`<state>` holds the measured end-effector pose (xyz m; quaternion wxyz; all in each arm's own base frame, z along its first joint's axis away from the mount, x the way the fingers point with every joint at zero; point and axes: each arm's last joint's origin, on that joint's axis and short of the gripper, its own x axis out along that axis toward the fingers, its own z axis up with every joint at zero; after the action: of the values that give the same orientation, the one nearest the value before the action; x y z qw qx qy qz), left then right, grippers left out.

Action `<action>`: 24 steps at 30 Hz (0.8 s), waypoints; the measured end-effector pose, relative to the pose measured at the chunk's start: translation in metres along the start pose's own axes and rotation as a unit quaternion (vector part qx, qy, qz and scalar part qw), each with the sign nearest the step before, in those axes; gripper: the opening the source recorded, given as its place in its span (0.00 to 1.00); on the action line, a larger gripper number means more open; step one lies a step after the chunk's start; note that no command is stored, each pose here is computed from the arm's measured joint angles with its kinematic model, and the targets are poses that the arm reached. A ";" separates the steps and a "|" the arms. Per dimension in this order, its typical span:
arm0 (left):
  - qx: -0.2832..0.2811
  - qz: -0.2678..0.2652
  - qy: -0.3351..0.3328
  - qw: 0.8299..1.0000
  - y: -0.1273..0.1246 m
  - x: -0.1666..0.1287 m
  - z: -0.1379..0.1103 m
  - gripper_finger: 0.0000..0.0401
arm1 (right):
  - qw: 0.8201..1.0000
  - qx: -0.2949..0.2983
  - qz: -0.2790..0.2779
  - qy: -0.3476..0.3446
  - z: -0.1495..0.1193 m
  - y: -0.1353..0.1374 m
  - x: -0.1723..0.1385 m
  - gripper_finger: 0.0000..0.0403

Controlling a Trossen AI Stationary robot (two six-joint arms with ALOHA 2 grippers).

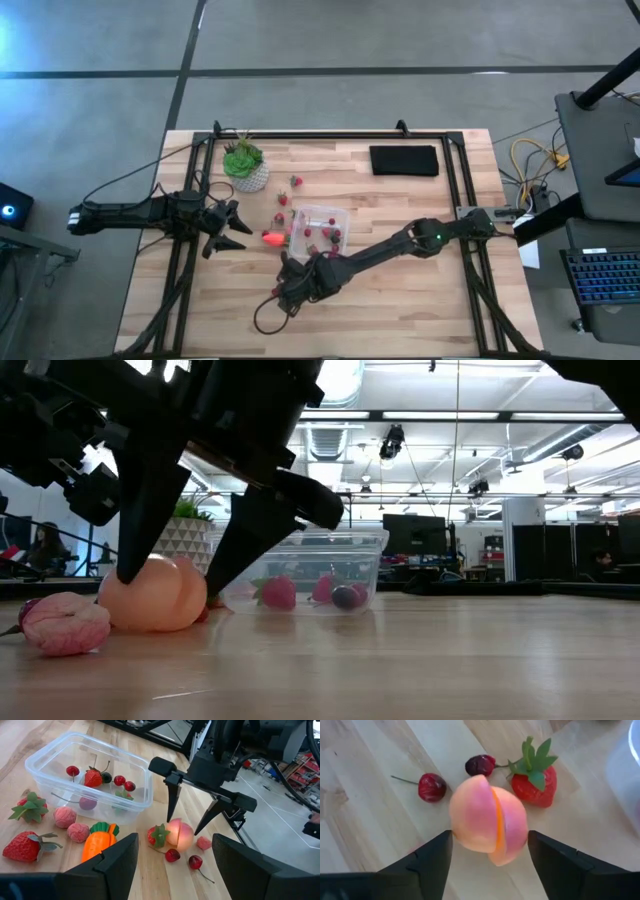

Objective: Pick and placing Produce into tupperware
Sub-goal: Put the large peach into the transparent container

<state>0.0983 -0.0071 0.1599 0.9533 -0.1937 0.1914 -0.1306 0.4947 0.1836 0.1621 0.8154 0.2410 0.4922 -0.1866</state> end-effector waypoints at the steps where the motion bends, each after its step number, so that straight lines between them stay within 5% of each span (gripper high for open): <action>1: 0.000 0.000 0.000 1.000 0.000 0.000 0.000 0.60 | 1.000 0.002 -0.001 0.000 0.000 0.000 0.000 0.65; 13: 0.000 0.000 0.000 1.000 0.000 0.000 0.000 0.60 | 1.000 0.009 -0.005 -0.003 0.002 -0.002 0.002 0.79; 24: 0.000 0.000 0.000 1.000 0.000 0.000 0.000 0.60 | 0.999 0.032 -0.009 -0.007 0.010 -0.008 0.004 0.68</action>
<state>0.0983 -0.0072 0.1599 0.9533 -0.1936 0.1914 -0.1309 0.4991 0.1711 0.1610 0.8090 0.2614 0.4824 -0.2109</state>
